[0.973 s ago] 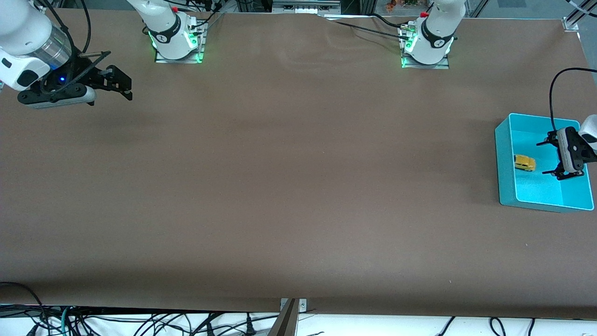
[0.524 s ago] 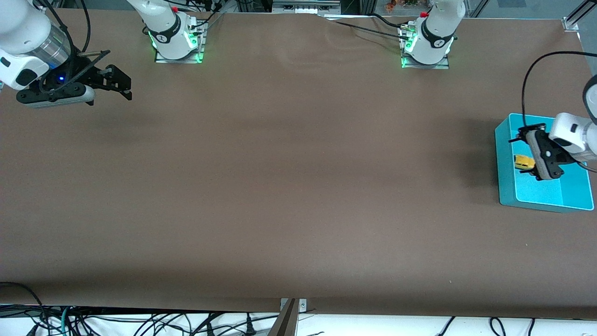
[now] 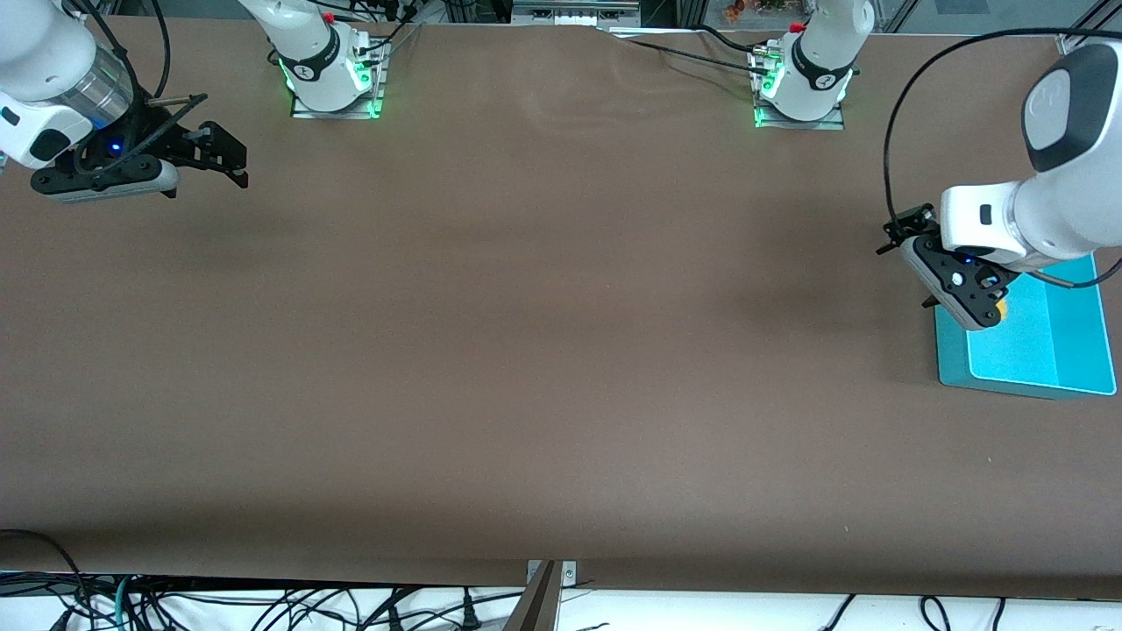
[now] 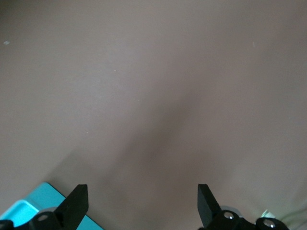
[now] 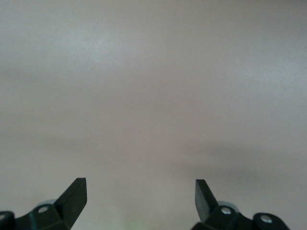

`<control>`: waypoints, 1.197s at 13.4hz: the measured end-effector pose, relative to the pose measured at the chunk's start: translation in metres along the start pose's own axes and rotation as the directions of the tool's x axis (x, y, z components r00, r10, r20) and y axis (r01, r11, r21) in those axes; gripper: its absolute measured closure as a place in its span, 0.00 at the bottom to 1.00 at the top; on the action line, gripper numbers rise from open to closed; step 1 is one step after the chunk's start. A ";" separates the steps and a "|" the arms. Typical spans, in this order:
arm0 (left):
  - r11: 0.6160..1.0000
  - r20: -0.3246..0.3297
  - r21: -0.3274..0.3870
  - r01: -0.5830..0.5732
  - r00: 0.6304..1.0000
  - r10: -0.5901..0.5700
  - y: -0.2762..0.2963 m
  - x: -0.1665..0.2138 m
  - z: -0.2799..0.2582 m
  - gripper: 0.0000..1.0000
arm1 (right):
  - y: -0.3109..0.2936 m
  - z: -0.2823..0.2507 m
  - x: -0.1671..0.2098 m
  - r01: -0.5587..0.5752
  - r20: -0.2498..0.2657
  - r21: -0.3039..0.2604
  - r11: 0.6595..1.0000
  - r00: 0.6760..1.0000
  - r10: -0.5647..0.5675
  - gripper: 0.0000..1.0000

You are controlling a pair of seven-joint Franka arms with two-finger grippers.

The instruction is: Wind and store yellow beetle car

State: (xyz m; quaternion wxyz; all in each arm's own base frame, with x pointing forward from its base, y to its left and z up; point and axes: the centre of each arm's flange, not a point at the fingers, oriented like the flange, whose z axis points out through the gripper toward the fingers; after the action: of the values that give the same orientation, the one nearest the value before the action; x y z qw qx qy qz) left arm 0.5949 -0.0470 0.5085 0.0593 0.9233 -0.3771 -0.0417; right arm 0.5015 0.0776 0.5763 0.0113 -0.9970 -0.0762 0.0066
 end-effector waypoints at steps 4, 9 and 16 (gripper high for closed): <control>0.959 0.021 0.002 0.284 0.958 -0.284 0.033 0.014 -0.040 0.00 | -0.004 -0.003 0.001 0.007 -0.006 -0.001 1.000 1.000 -0.007 0.00; 0.910 -0.021 0.149 0.388 0.921 -0.389 0.057 0.017 -0.097 0.00 | -0.004 -0.004 0.001 0.008 -0.009 -0.001 1.000 1.000 -0.008 0.00; 0.788 0.004 0.075 0.611 0.790 -0.613 0.033 -0.027 -0.109 0.00 | -0.004 -0.004 0.001 0.008 -0.009 -0.001 1.000 1.000 -0.008 0.00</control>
State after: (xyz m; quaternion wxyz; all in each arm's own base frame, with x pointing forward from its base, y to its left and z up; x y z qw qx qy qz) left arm 0.5661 -0.0433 0.6222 0.0050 0.9965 -0.0601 -0.0585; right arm 0.5019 0.0817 0.5806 0.0110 -0.9967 -0.0800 0.0021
